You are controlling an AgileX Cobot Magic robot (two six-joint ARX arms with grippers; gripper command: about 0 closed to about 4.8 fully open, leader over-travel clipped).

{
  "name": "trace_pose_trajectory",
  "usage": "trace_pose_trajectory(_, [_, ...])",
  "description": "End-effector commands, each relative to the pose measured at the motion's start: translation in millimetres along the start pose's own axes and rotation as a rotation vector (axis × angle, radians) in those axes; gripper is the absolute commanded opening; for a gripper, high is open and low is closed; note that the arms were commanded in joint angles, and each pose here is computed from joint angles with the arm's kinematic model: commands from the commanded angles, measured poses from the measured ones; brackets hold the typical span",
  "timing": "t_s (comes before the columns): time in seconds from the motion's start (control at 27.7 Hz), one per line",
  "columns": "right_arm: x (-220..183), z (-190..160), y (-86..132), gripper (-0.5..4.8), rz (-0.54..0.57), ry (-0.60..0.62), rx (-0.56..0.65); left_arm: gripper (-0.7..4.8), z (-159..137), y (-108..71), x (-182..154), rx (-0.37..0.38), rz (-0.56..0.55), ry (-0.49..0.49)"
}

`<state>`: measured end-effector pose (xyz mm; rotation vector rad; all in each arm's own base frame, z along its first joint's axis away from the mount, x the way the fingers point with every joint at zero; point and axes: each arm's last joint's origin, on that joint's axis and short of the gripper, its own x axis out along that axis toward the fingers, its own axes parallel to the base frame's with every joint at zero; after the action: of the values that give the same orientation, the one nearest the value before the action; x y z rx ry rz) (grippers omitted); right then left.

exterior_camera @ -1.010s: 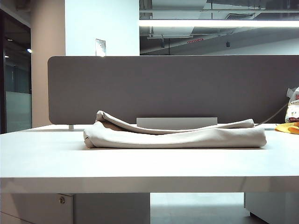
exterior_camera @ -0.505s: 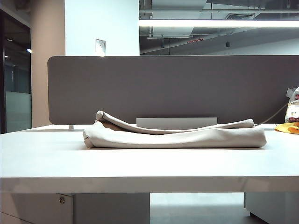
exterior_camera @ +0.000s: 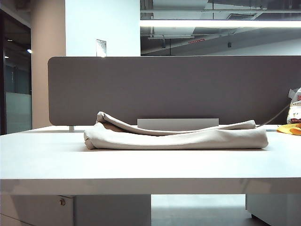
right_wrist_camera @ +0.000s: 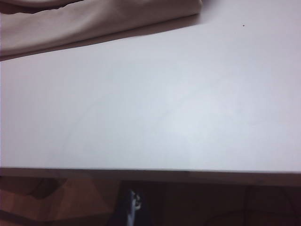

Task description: Fold the bottom side of the T-shirt horizontally towards the center, about one-third of the way, then fold the sleeve back towards the center, creating a straight line along the edge of the T-shirt, and finally fold the bottom of the T-shirt up towards the top, creating a neat rectangle.

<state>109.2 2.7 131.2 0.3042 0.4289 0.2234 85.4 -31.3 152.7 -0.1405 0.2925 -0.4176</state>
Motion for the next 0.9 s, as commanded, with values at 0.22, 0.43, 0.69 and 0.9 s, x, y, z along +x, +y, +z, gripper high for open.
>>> trace_pose_trajectory(0.22, [0.2, -0.2, -0.1, -0.01, 0.004, -0.007, 0.002, -0.04, 2.2, 5.6, -0.2, 0.237, 0.156, -0.027])
trace_pose_trajectory(0.43, [0.2, -0.2, -0.1, -0.01, 0.003, -0.007, 0.002, -0.04, 10.0, 21.1, -4.7, 0.194, 0.239, -0.097])
trace_pose_trajectory(0.69, [0.2, -0.2, -0.1, -0.01, 0.003, -0.007, 0.002, -0.04, 8.4, 35.4, -9.7, 0.155, 0.297, -0.105])
trace_pose_trajectory(0.9, [0.2, -0.2, -0.1, -0.01, 0.003, -0.008, 0.002, -0.04, 4.6, 38.3, -6.6, 0.148, 0.307, -0.14])
